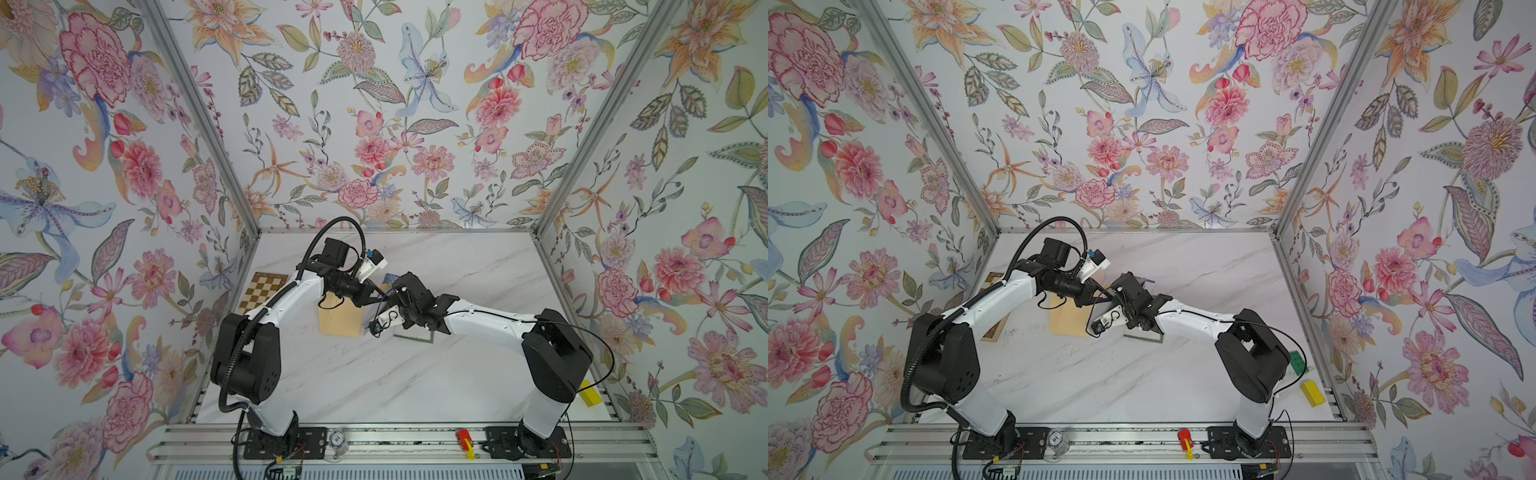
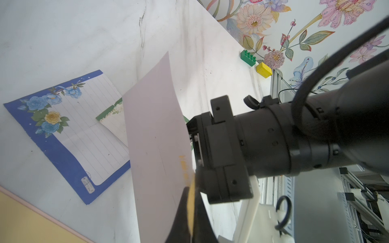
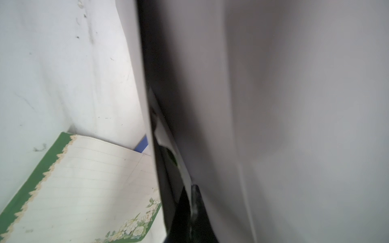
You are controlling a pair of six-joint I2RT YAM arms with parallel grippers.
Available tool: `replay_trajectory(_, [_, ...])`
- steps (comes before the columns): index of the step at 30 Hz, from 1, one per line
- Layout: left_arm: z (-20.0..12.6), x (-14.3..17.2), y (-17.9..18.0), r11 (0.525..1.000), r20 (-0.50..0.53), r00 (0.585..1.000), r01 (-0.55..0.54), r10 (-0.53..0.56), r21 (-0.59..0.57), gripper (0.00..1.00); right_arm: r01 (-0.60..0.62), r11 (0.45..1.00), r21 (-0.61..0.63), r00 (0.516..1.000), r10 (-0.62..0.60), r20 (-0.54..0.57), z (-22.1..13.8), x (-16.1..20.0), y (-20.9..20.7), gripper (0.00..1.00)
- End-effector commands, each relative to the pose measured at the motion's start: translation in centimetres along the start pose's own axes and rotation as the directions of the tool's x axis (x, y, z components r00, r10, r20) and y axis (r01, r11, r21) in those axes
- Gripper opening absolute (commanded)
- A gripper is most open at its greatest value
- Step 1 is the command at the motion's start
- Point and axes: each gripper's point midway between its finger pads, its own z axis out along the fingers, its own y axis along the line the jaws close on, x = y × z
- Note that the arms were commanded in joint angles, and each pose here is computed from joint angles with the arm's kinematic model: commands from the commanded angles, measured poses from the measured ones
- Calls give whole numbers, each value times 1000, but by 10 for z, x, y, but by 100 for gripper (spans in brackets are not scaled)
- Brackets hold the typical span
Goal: Fold the letter paper in half and place it into the envelope
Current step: Place the letter paper in the envelope.
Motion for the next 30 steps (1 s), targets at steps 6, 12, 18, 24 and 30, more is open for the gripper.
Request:
replay_trajectory(6, [-1,0,-6,1000,-5,1000,6,-6,7,0,-34,999,-43,999,35,22,-8,-3,11,15])
replay_trajectory(12, [-1,1,-6,1000,-5,1000,5,-5,2,0,-62,998,-25,997,63,52,-19,-7,2,23])
replay_trajectory(18, [-1,2,-7,1000,-3,1000,0,0,3,0,-90,996,-8,992,91,93,-38,-14,-2,28])
replay_trajectory(24, [-3,1,-10,1000,8,1000,-11,11,4,0,-153,988,3,979,151,138,-56,-17,-5,31])
replay_trajectory(30, [-2,4,-13,1000,12,1000,-13,12,15,0,-230,973,4,954,225,196,-76,-23,-5,38])
